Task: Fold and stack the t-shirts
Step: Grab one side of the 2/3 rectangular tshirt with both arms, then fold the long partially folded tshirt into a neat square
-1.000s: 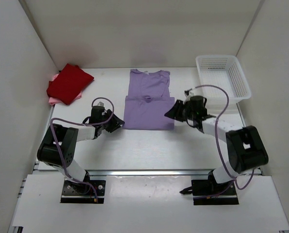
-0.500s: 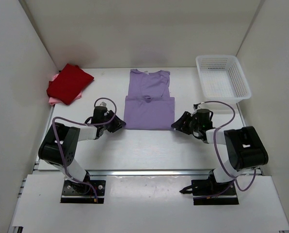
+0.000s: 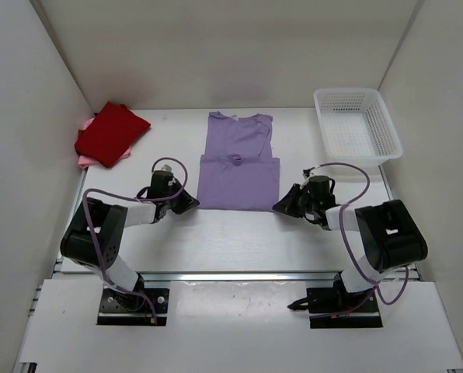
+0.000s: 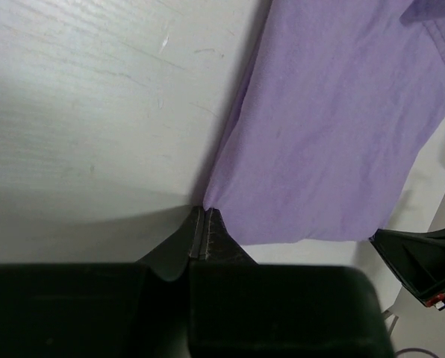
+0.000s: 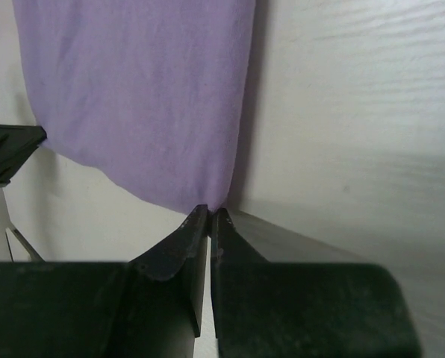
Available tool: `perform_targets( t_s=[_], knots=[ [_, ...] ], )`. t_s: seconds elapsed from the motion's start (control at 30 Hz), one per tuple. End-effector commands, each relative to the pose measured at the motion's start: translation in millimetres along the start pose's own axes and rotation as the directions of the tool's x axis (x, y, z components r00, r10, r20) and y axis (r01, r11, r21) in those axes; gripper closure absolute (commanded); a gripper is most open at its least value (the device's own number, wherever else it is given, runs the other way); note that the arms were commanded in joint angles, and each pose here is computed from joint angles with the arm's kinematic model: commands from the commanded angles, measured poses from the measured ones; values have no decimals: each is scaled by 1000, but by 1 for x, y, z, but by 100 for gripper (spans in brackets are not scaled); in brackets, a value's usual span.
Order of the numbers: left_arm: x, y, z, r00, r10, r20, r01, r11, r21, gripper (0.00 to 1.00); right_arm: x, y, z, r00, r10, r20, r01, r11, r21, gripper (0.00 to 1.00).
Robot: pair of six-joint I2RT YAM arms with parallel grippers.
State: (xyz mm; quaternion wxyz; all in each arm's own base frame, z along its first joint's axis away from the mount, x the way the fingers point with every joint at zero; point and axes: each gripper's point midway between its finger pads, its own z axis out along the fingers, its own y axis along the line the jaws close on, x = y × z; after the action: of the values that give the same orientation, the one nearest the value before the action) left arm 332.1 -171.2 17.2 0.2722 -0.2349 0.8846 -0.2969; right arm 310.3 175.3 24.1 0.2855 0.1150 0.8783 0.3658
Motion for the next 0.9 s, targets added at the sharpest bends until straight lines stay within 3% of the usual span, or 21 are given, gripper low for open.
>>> perform_targets(
  t_s=[0.0, 0.17, 0.3, 0.4, 0.53, 0.67, 0.7, 0.87],
  knots=[
    [-6, -10, -22, 999, 31, 23, -31, 999, 18, 100, 5, 12, -11, 998, -66, 10, 66, 998, 2, 100],
    [25, 15, -63, 997, 52, -61, -53, 999, -8, 100, 45, 17, -47, 993, -111, -33, 112, 993, 37, 100],
    [40, 10, -111, 995, 68, -70, -66, 997, 42, 100, 59, 36, -81, 988, -148, -40, 149, 989, 14, 100],
    [21, -27, -132, 992, 122, -21, -120, 988, 101, 100, 28, 60, -96, 985, -169, 46, 170, 985, -13, 100],
    [-29, -81, -128, 989, 131, 72, -142, 972, 189, 100, -37, 92, -93, 971, -205, 124, 213, 976, -53, 100],
    [-89, -110, -98, 977, 113, 182, -141, 978, 151, 100, -107, 101, -60, 960, -219, 173, 226, 974, -25, 100],
    [-101, -112, -83, 978, 101, 184, -126, 983, 130, 100, -127, 116, -59, 954, -232, 190, 248, 967, -64, 100],
    [-150, -120, -31, 975, 89, 203, -105, 992, 68, 100, -193, 99, -1, 965, -196, 177, 206, 978, -41, 100]
  ],
)
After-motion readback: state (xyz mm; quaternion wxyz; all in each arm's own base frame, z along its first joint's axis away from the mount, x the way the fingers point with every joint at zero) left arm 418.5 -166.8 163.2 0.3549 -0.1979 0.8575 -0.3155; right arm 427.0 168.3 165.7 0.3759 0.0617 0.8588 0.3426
